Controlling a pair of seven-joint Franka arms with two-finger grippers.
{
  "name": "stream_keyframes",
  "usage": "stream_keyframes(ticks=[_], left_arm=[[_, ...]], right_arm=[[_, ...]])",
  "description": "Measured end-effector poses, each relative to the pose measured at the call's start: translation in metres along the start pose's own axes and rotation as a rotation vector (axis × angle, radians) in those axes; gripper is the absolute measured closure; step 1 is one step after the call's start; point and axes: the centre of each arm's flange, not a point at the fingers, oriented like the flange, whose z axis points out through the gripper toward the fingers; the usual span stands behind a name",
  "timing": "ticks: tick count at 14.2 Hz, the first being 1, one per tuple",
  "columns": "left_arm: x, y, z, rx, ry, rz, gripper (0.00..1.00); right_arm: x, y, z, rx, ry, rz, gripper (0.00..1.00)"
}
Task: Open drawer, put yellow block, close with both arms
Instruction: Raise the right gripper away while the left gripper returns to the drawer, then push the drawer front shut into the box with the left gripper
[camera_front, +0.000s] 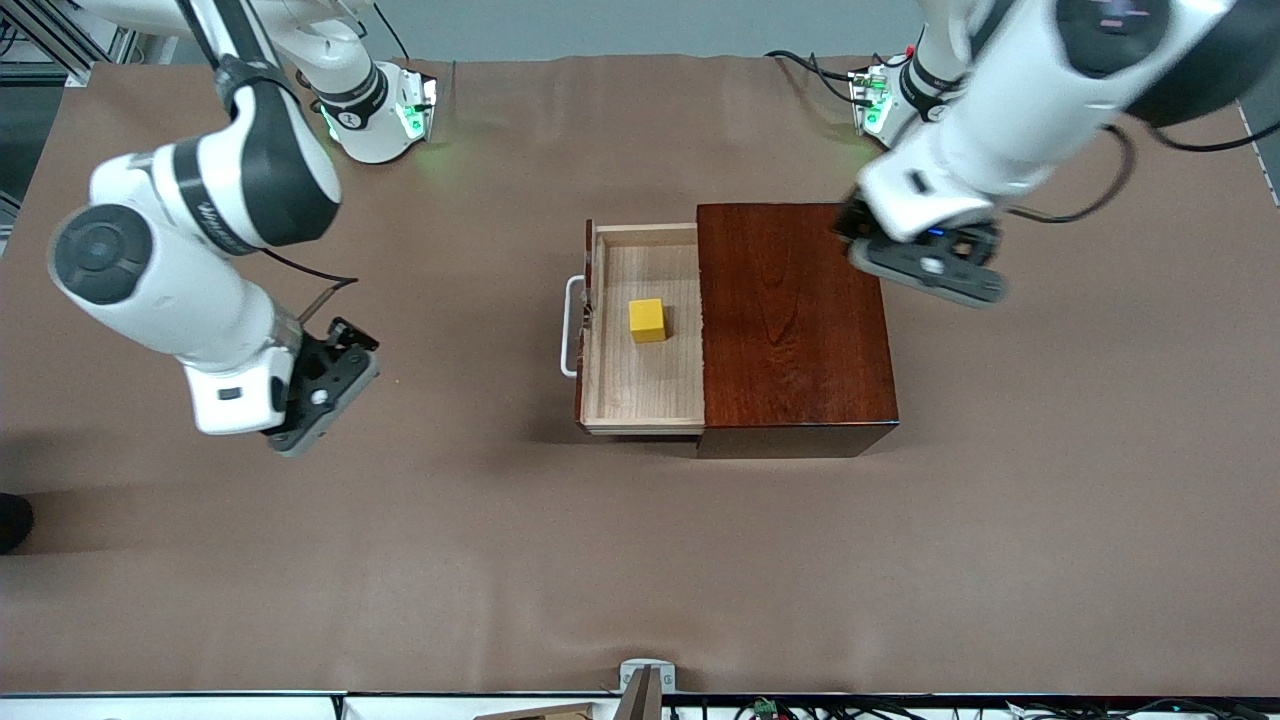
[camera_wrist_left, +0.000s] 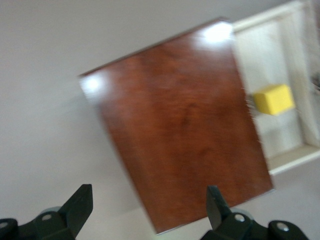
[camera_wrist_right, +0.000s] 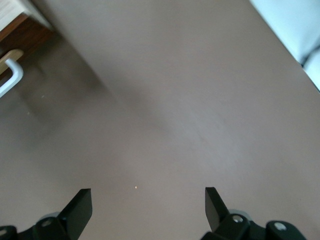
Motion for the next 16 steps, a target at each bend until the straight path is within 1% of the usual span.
stream_keyframes(ticks=[1,3,4,5,7,9,10,12,13,16], left_arm=[[0.003,0.032,0.008,0.012,0.003,0.057,0.0],[0.008,0.098,0.027,0.082,0.027,0.185,0.0],[0.009,0.132,0.037,0.103,0.042,0.248,0.0],[0.011,0.164,0.045,0.106,0.061,0.301,0.0],[0.019,0.212,0.06,0.081,0.101,0.378,0.0],[0.029,0.243,0.078,0.041,0.138,0.47,0.0],[0.033,0.256,0.089,0.023,0.156,0.552,0.0],[0.044,0.273,0.113,0.001,0.19,0.755,0.0],[0.051,0.278,0.128,-0.007,0.202,0.841,0.0],[0.074,0.285,0.175,-0.023,0.238,1.01,0.0]], right_arm=[[-0.011,0.011,-0.012,-0.011,0.008,0.051,0.0],[-0.042,0.041,-0.032,-0.029,0.02,0.146,0.0],[-0.06,0.056,-0.04,-0.03,0.017,0.195,0.0],[-0.077,0.068,-0.047,-0.028,0.011,0.241,0.0],[-0.101,0.075,-0.063,-0.021,-0.004,0.344,0.0],[-0.111,0.061,-0.084,-0.007,-0.027,0.456,0.0],[-0.116,0.051,-0.095,0.0,-0.041,0.51,0.0],[-0.127,0.033,-0.114,0.008,-0.066,0.605,0.0],[-0.133,0.026,-0.122,0.008,-0.07,0.642,0.0],[-0.147,0.019,-0.136,0.001,-0.068,0.728,0.0]])
